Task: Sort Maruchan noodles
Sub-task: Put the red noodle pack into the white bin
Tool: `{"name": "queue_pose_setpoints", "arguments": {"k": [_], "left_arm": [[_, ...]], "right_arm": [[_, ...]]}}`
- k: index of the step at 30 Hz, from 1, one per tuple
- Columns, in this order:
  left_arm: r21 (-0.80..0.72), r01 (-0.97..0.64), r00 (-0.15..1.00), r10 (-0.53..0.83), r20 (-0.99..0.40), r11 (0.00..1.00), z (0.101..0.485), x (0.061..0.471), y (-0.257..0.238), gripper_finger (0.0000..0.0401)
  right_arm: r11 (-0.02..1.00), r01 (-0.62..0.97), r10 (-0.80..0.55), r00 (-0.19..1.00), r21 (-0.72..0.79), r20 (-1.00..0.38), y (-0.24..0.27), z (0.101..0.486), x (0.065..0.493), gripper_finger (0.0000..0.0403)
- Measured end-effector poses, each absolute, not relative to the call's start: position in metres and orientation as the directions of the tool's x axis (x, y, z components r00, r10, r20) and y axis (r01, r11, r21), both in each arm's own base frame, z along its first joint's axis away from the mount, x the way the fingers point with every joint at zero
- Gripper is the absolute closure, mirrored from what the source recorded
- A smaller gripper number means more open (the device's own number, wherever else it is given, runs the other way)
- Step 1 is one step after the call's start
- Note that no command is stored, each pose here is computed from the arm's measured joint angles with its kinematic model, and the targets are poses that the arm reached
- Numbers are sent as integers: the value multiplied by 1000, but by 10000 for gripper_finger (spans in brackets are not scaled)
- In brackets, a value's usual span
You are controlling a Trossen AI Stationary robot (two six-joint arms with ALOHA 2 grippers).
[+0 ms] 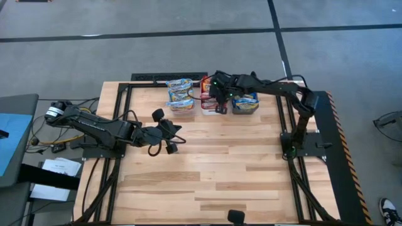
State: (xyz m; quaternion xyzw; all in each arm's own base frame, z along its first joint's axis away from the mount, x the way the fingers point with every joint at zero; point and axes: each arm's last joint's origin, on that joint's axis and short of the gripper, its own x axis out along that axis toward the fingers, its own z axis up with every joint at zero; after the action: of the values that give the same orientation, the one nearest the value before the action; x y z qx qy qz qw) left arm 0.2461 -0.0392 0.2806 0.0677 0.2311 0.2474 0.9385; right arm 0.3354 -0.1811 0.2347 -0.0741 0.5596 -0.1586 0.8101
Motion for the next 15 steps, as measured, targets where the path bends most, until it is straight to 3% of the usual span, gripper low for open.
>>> {"name": "queue_pose_setpoints", "arguments": {"k": [9, 15], "left_arm": [[226, -441, 770, 496, -402, 869, 280, 246, -39, 401], [213, -449, 766, 496, -409, 868, 280, 245, -39, 401]], "right_arm": [[866, 416, -407, 268, -276, -873, -196, 229, 329, 397], [914, 349, -319, 296, -209, -900, -198, 223, 328, 397]]}}
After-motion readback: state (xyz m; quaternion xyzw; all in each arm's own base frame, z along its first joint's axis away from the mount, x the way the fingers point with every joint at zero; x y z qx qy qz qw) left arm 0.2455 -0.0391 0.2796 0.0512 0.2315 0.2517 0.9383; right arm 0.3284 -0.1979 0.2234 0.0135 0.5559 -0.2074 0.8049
